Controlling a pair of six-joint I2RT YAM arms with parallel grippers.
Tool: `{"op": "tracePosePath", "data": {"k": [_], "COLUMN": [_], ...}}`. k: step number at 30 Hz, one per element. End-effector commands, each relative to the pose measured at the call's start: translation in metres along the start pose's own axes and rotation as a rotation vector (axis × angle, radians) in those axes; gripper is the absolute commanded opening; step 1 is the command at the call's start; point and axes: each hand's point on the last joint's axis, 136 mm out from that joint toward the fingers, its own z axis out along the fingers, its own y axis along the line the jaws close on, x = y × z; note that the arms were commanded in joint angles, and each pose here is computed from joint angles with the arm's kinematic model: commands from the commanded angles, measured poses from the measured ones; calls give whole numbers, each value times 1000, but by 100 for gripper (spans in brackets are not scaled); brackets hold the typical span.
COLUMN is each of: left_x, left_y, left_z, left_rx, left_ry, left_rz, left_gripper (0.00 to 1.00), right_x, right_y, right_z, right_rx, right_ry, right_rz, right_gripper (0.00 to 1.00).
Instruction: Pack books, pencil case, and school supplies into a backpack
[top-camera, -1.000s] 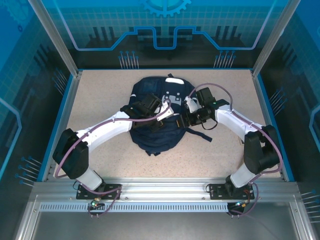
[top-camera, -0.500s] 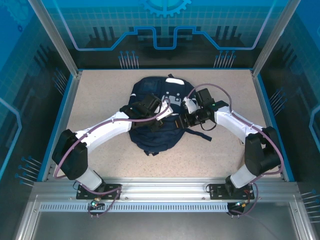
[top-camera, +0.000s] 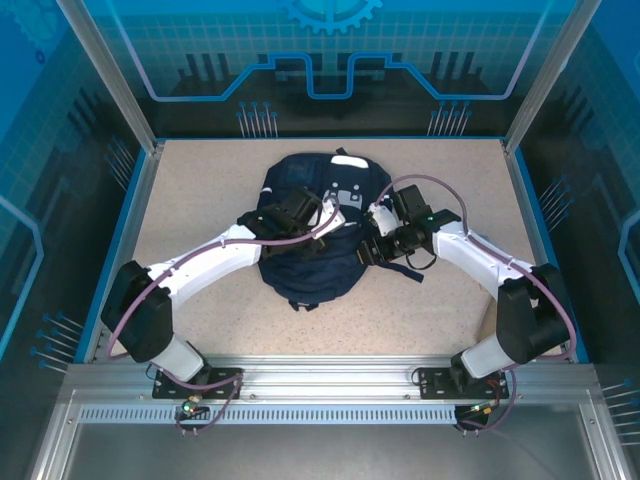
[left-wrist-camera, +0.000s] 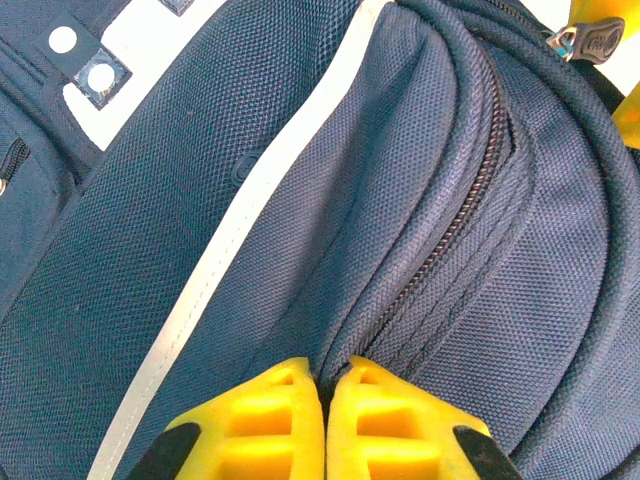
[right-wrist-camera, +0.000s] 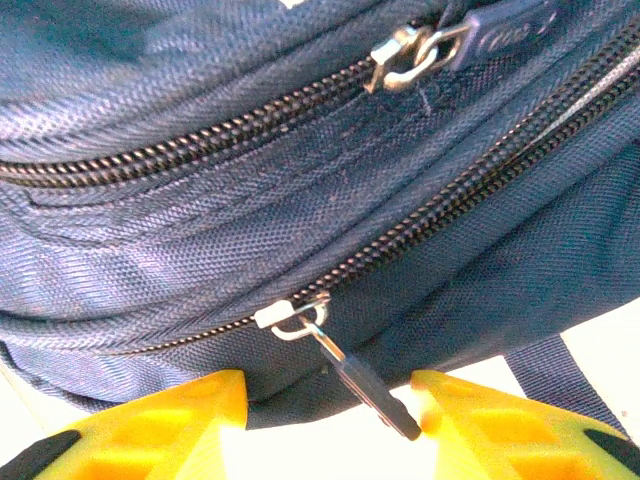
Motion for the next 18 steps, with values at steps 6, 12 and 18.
{"op": "tracePosePath", "data": {"k": [6,12,18], "left_x": [-25,-26,-35], "left_y": [18,20,26], "left_z": [-21,-20,-17], "left_rx": [-64,-70,-85], "left_ry": [-107,-109,-134], "left_rz": [-65,-95,-220], "left_gripper": [0,0,0], "right_x": [-4,-4,7], "right_y": [-1,6,30], "right_z": [3,-3,-13], "right_rx": [22,30,-5], "right_ry": [20,0,-40], "right_rz": [-16,-34,-59], "right_gripper": [41,17,6]}}
